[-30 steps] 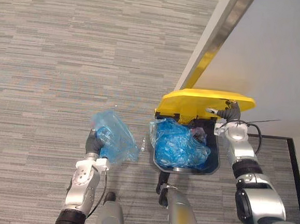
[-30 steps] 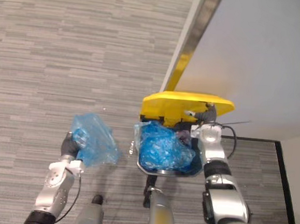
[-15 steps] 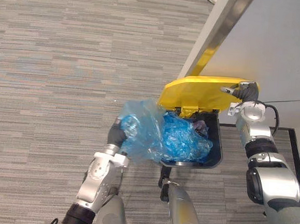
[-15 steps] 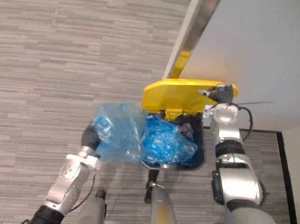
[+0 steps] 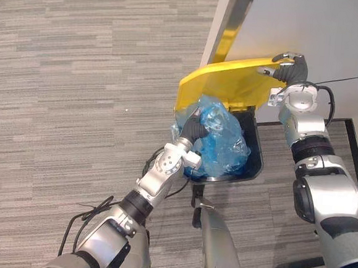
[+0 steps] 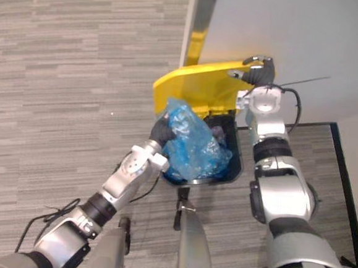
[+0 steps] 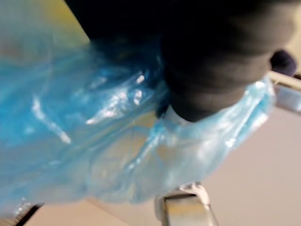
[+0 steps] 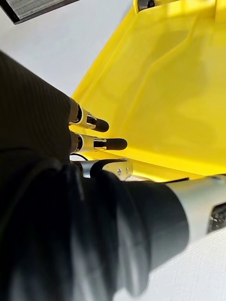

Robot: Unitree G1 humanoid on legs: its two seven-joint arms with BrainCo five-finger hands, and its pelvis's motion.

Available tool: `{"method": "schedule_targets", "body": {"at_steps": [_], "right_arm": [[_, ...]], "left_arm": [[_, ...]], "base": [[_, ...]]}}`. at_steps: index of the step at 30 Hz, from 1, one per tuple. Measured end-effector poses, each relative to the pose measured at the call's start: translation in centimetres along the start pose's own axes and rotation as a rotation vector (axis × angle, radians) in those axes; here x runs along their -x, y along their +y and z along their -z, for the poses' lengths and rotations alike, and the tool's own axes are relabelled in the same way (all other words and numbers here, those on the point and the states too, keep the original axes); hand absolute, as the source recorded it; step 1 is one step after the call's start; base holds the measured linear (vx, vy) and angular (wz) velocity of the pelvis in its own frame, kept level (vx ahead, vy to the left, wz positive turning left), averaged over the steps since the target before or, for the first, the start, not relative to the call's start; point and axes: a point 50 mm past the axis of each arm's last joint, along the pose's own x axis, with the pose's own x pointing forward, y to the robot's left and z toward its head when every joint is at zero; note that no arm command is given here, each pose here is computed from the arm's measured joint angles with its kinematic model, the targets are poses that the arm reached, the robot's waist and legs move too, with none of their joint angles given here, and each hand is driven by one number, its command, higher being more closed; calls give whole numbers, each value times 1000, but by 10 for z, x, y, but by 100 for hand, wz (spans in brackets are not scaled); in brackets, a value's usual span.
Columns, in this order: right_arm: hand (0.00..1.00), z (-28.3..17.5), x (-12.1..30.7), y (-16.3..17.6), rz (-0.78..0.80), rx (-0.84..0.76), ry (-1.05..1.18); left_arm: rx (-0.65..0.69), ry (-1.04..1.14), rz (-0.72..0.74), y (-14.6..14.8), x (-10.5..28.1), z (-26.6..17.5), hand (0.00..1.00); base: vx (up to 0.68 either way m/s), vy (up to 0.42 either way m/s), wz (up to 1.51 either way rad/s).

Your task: Gather rubbish on tea table into small bin, then transfer packed bag to large trash can.

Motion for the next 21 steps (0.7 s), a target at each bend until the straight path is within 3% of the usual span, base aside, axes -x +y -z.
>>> {"method": "schedule_targets", "body": {"at_steps": [17, 18, 21], "right_arm": [[0, -61, 21, 31, -126, -105, -300], [0, -62, 24, 35, -140, -119, -316], [0, -67, 34, 48, -177, -155, -357]], "left_arm": [[-200, 108, -50, 9, -44, -2, 100], [-198, 116, -65, 11, -45, -1, 0], [-242, 180, -93, 18, -45, 9, 0]], "base": [[15, -50, -5], [16, -99, -9], [22, -60, -14]]}}
